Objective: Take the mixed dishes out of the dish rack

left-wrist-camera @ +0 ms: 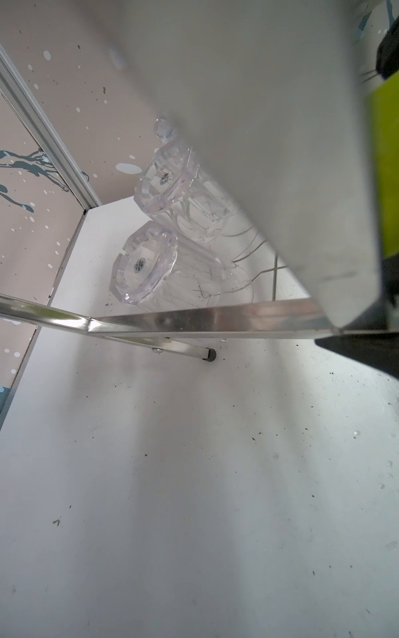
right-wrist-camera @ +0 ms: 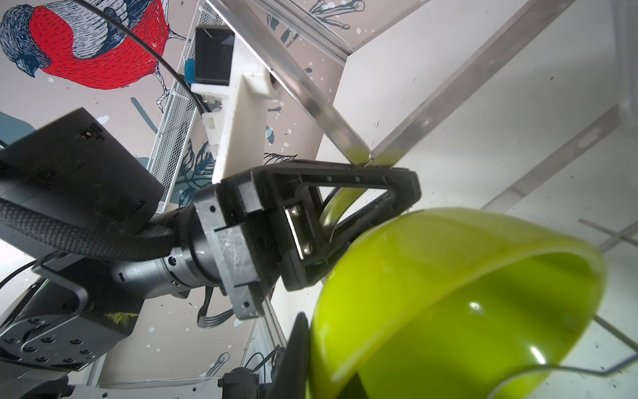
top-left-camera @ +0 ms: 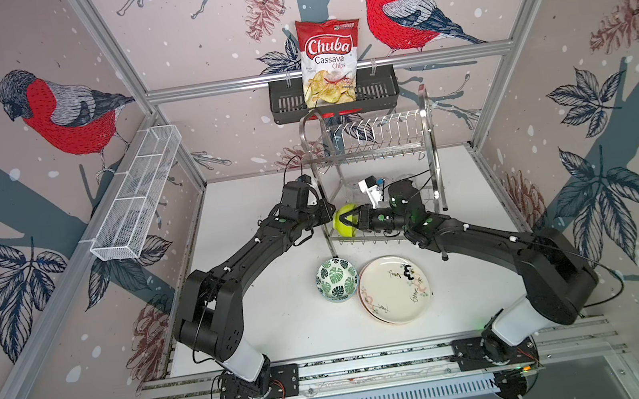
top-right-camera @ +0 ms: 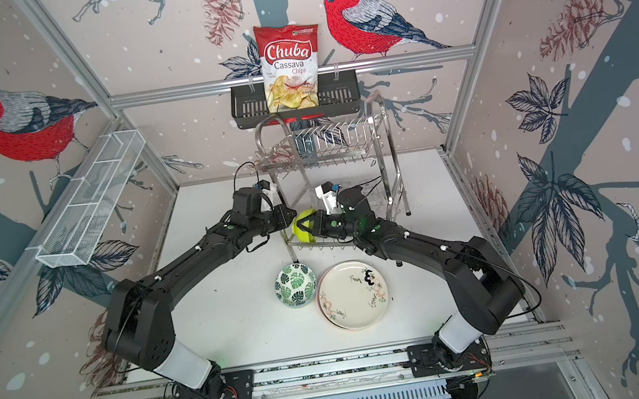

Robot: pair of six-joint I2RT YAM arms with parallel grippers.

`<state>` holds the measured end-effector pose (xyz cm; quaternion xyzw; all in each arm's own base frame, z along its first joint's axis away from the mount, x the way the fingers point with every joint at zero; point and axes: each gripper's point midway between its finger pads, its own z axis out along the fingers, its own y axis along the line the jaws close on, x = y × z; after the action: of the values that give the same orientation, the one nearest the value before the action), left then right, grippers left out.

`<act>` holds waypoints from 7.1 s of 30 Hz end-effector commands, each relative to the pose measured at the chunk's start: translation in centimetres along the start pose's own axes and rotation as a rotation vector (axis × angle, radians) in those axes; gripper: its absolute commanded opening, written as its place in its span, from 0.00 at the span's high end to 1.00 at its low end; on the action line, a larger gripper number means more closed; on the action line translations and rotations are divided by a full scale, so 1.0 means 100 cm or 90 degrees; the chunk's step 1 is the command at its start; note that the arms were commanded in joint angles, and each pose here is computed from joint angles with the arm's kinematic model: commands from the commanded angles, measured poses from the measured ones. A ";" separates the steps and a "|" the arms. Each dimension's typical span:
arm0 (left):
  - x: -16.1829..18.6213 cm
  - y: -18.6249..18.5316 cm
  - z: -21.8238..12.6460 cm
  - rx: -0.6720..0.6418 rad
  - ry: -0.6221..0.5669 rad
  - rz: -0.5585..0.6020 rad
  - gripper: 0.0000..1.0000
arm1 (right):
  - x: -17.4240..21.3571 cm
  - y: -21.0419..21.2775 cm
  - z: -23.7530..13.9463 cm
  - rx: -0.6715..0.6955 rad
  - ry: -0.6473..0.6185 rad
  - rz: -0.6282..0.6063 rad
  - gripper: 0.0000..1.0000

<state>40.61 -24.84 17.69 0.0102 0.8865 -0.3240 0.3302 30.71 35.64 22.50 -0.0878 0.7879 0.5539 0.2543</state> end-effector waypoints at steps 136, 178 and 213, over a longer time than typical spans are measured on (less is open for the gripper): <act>-0.101 0.020 -0.020 -0.172 -0.278 0.011 1.00 | -0.034 -0.098 0.060 -0.161 -0.063 0.082 1.00; -0.097 0.040 -0.041 -0.307 -0.340 -0.026 1.00 | -0.030 0.023 0.020 -0.388 -0.077 0.053 1.00; -0.027 0.047 -0.119 -0.248 -0.298 -0.030 0.49 | 0.047 -0.001 -0.020 -0.116 0.038 -0.076 1.00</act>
<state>37.62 -13.91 24.00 -0.1479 0.8257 -0.1461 0.5245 26.66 34.44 21.33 -0.1525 0.7228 0.6298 0.2401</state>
